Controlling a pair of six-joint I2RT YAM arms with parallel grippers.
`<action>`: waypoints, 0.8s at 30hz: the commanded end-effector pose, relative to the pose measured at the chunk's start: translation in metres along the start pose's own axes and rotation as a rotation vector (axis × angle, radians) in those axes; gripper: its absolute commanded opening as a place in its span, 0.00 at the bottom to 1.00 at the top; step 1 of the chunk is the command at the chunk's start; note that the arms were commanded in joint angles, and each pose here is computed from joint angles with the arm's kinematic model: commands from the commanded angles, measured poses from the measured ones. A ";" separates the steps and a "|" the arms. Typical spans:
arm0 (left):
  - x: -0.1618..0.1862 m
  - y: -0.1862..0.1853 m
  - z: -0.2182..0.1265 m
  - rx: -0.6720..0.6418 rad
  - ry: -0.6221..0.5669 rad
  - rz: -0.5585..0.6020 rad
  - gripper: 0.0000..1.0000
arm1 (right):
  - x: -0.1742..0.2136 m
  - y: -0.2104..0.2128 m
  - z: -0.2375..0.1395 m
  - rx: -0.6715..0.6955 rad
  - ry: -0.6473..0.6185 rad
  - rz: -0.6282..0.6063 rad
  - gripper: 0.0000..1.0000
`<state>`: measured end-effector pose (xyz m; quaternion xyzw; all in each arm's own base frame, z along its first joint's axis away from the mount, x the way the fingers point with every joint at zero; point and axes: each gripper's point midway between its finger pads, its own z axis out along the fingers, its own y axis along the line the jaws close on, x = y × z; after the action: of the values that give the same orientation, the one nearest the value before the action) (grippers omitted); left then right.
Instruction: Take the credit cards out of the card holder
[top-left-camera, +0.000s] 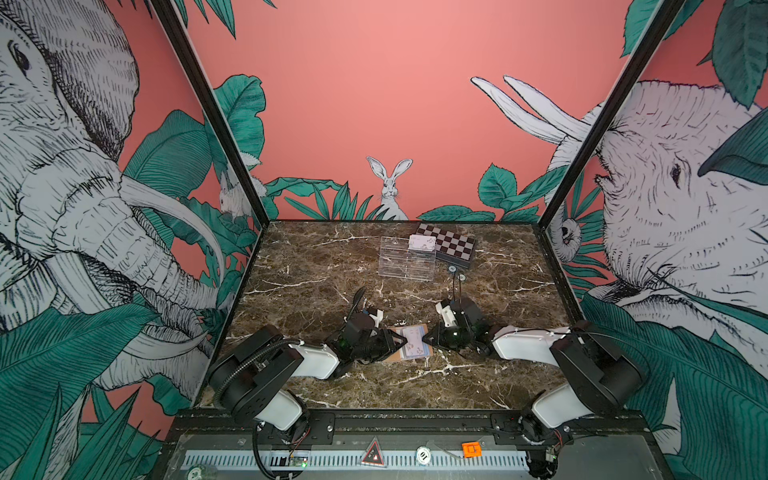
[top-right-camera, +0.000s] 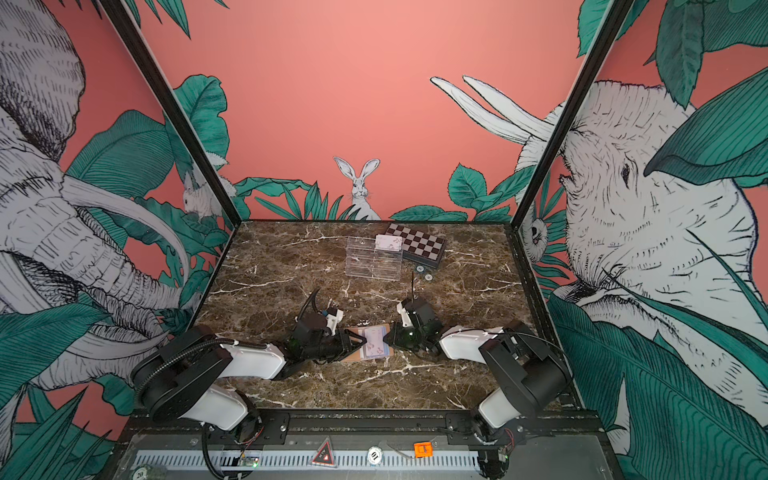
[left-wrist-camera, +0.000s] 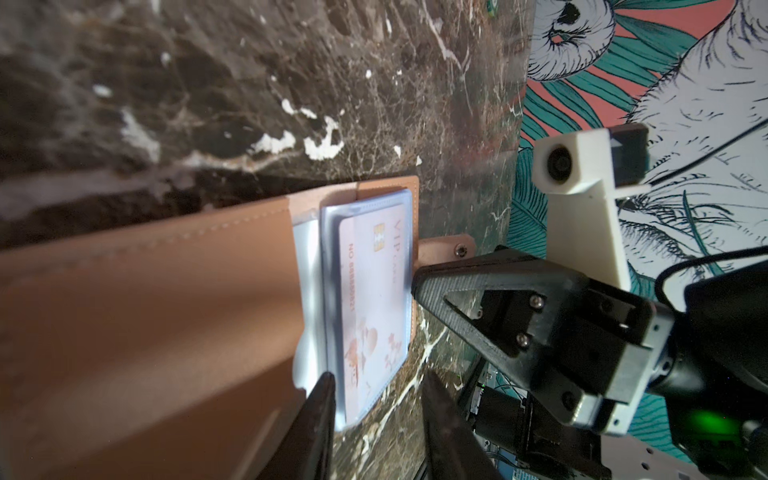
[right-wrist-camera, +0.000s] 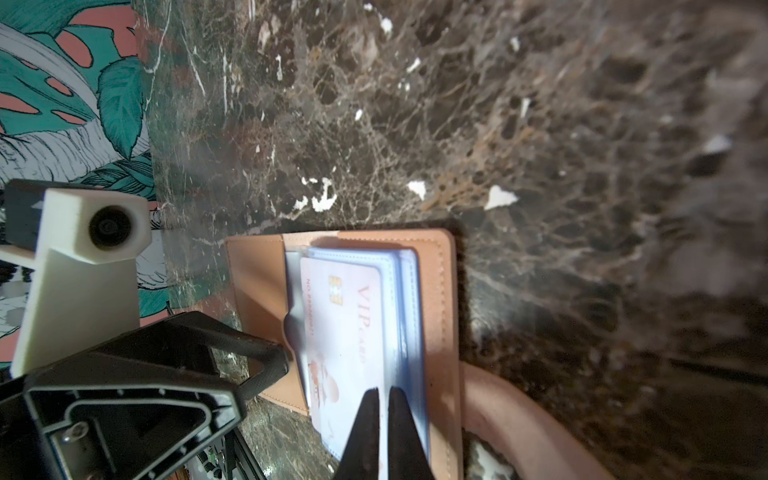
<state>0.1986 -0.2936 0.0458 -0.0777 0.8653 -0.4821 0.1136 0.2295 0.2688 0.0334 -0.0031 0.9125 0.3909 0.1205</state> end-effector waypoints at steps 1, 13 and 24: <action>0.001 0.004 0.001 0.013 -0.008 -0.005 0.35 | 0.000 0.003 0.004 -0.010 -0.001 -0.004 0.08; 0.001 0.011 0.005 0.038 -0.029 -0.021 0.27 | 0.009 -0.001 0.010 0.003 0.015 -0.002 0.07; 0.001 0.011 0.008 0.055 -0.027 -0.017 0.16 | 0.012 -0.002 0.013 0.007 0.029 -0.005 0.07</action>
<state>0.2004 -0.2936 0.0300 -0.0883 0.8554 -0.4961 0.1199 0.2241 0.2782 0.0282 -0.0097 0.9117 0.3950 0.1129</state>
